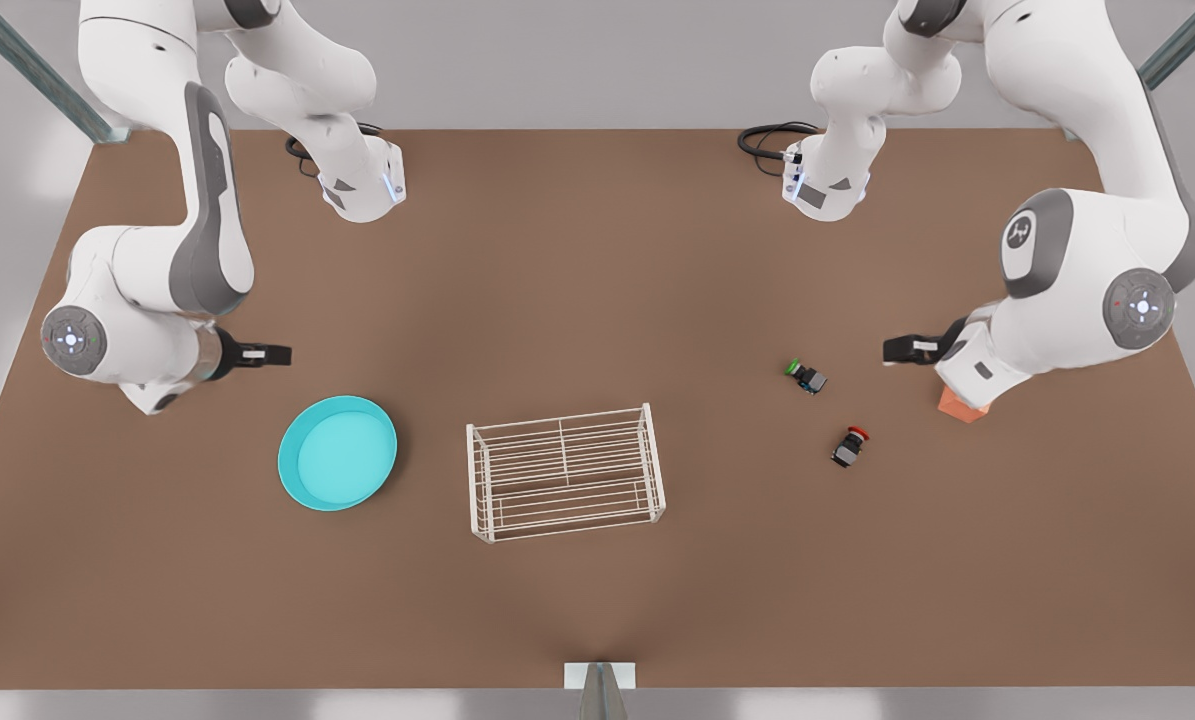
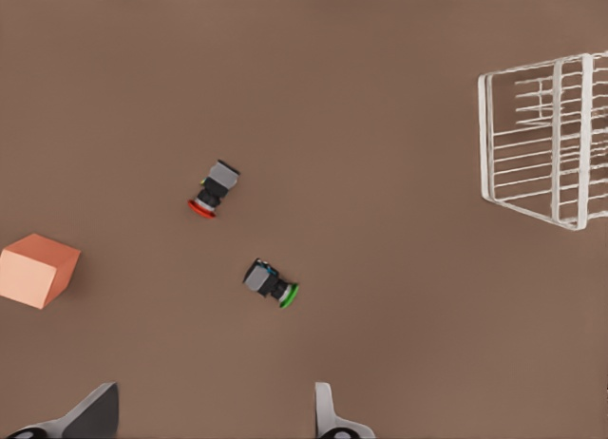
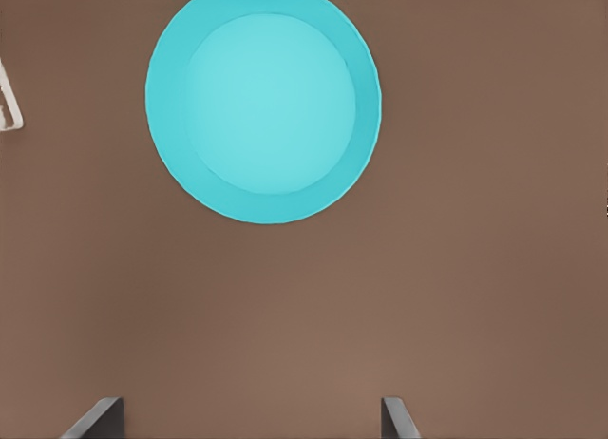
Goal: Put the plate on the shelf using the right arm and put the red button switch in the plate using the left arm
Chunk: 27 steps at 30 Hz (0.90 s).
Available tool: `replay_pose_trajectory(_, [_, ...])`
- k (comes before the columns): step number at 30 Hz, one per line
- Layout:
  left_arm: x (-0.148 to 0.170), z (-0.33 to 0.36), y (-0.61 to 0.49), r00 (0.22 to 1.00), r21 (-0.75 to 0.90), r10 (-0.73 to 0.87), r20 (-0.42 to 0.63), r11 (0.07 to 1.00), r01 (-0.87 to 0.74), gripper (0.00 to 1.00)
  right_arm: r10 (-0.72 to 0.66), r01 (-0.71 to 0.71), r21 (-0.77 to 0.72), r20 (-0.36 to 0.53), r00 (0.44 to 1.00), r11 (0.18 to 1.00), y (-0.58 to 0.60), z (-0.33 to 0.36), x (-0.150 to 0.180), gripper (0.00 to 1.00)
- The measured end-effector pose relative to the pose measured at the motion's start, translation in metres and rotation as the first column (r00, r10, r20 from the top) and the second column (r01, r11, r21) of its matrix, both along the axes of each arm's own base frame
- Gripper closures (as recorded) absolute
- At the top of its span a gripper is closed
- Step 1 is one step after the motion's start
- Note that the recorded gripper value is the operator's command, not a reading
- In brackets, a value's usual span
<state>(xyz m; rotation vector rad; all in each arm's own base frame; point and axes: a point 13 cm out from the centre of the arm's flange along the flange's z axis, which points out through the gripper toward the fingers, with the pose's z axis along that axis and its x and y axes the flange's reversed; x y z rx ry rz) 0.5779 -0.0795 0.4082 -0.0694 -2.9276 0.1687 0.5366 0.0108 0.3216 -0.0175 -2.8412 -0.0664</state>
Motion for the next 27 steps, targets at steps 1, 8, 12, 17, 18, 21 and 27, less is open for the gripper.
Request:
replay_pose_trajectory(1, [0.009, 0.001, -0.002, 0.999, -0.007, 0.003, 0.037, 1.0, -0.003, 0.0, -0.003, 0.003, 0.0, 0.038, 0.999, 1.0, -0.002, -0.001, 0.007, 0.0])
replay_pose_trajectory(8, [0.029, 0.003, 0.0, 0.991, -0.022, 0.023, 0.13, 1.0, -0.02, 0.0, -0.087, 0.083, 0.037, 0.126, 0.988, 0.996, -0.049, -0.058, 0.05, 0.0])
replay_pose_trajectory(12, [0.026, -0.001, 0.008, 0.992, -0.012, 0.028, 0.125, 1.0, -0.026, 0.0, -0.145, 0.133, 0.099, 0.124, 0.982, 0.986, -0.072, -0.118, 0.077, 0.0])
replay_pose_trajectory(17, [0.032, -0.013, -0.001, 0.992, -0.007, 0.011, 0.129, 1.0, -0.01, 0.0, -0.165, 0.144, 0.189, 0.1, 0.981, 0.971, -0.069, -0.183, 0.087, 0.06])
replay_pose_trajectory(18, [0.033, -0.015, -0.004, 0.991, -0.007, 0.007, 0.133, 1.0, -0.006, 0.0, -0.158, 0.136, 0.196, 0.103, 0.982, 0.971, -0.067, -0.19, 0.088, 0.08])
replay_pose_trajectory(21, [0.037, -0.015, -0.005, 0.989, -0.008, 0.006, 0.145, 1.0, -0.005, 0.0, -0.133, 0.108, 0.211, 0.105, 0.986, 0.971, -0.065, -0.208, 0.088, 0.11])
replay_pose_trajectory(27, [0.039, -0.015, -0.002, 0.988, -0.006, 0.009, 0.155, 1.0, -0.008, 0.0, -0.036, 0.019, 0.198, 0.082, 0.996, 0.98, -0.073, -0.248, 0.076, 0.12])
